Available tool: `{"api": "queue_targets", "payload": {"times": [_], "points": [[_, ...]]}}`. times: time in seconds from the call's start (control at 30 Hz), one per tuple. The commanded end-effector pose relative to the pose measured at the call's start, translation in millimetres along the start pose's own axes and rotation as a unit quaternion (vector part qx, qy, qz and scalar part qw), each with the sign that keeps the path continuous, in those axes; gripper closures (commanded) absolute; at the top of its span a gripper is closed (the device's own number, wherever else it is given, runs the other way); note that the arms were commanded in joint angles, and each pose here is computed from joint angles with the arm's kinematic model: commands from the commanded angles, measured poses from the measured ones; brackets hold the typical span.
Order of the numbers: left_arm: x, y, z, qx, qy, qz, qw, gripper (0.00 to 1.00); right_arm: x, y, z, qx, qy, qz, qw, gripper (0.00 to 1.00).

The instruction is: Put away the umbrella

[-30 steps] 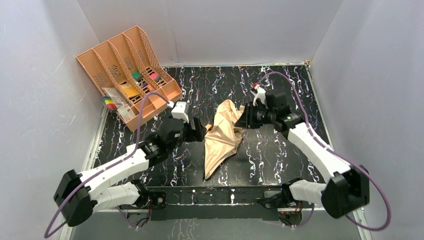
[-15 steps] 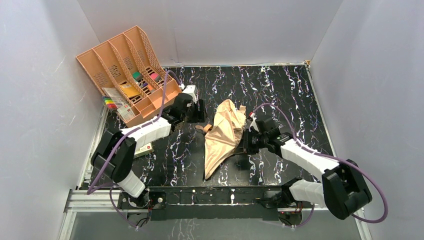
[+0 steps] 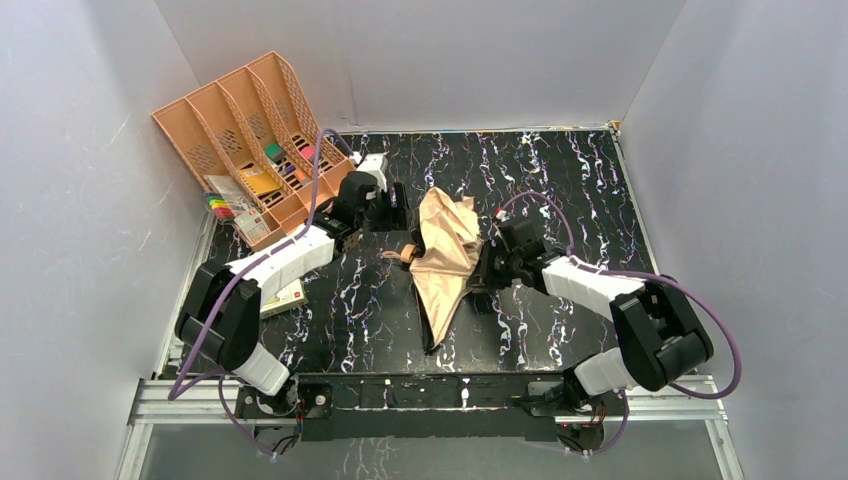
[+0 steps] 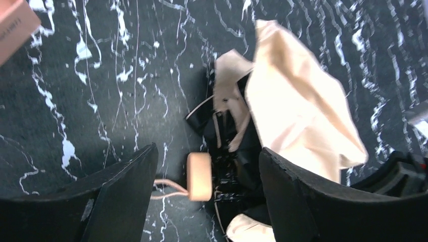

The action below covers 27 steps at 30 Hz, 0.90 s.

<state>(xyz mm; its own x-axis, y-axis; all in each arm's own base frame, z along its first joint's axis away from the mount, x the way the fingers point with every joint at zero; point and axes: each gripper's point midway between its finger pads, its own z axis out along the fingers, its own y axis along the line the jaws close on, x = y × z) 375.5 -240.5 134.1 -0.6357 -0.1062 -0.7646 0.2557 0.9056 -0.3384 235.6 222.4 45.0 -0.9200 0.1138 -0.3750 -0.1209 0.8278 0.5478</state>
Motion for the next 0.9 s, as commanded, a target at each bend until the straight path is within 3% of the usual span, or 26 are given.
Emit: {"api": "queue_targets", "payload": {"times": [0.0,0.17,0.33,0.6,0.87], "points": [[-43,-24,-21,0.047,-0.034,-0.01,0.998,0.26,-50,15,3,-0.019,-0.068,-0.059,0.996,0.8],[-59,-33,-19,0.066,-0.047,-0.012,0.997,0.12,-49,29,-1,-0.053,-0.053,-0.095,0.993,0.77],[-66,-17,3,0.059,-0.024,-0.069,0.996,0.02,-34,35,-11,-0.079,-0.031,-0.104,0.991,0.66],[-55,-18,44,0.109,0.031,-0.127,0.985,0.02,-22,38,-25,-0.094,-0.031,-0.097,0.99,0.63],[-39,-39,58,0.179,0.07,-0.158,0.969,0.21,-22,37,-34,-0.087,-0.039,-0.098,0.991,0.63]]}}
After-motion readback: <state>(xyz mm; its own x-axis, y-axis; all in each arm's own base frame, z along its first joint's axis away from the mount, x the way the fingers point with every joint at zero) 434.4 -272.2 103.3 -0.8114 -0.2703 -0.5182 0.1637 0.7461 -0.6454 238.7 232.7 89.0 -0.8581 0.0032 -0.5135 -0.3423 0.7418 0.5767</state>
